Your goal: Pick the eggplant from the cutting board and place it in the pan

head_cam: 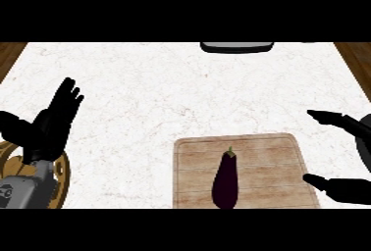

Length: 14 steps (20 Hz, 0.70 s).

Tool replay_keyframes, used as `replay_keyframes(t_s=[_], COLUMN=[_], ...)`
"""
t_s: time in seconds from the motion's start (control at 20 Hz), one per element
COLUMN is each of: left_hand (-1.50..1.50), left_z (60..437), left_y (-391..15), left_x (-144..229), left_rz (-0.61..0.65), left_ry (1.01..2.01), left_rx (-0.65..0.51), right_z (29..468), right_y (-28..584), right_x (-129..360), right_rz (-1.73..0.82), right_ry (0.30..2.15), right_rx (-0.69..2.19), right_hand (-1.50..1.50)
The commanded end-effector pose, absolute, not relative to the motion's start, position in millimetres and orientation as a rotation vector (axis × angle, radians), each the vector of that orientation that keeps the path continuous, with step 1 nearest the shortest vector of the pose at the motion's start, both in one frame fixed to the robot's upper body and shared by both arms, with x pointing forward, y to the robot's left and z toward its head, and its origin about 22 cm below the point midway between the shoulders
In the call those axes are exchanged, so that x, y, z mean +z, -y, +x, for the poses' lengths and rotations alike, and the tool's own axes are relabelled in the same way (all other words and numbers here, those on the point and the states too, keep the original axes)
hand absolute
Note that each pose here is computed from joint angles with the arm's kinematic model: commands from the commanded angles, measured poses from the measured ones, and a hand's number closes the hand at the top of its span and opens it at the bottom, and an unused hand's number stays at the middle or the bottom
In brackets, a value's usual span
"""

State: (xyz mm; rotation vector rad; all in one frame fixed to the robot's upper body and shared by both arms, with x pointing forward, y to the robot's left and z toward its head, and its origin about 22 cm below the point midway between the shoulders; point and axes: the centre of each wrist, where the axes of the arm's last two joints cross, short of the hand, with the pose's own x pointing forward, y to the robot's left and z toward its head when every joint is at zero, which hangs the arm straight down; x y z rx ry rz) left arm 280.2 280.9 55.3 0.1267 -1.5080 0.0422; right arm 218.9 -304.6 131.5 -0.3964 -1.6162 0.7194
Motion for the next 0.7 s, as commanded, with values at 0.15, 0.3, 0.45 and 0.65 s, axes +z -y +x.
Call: replay_keyframes(t_s=[0.15, 0.3, 0.45, 0.65], left_hand=[0.0, 0.0, 0.0, 0.0], left_z=[274.1, 289.3, 283.5, 289.4], left_y=[-275.3, -271.3, -262.8, -257.1], left_x=[33.6, 58.5, 53.0, 51.0], left_rz=[0.09, 0.098, 0.091, 0.065], left_ry=[1.516, 1.534, 1.525, 1.532], left_rx=[0.039, 0.034, 0.001, 0.018], right_z=[221.6, 228.5, 242.2, 261.0], right_y=[272.5, 256.8, 239.7, 206.8], right_x=[175.6, 192.3, 190.8, 180.9], right_rz=[-0.455, -0.503, -0.567, -0.551], right_ry=[1.556, 1.438, 1.343, 1.229], right_rx=[0.934, 1.098, 1.183, 1.324], right_hand=[-1.5, -1.5, -1.5, -1.5])
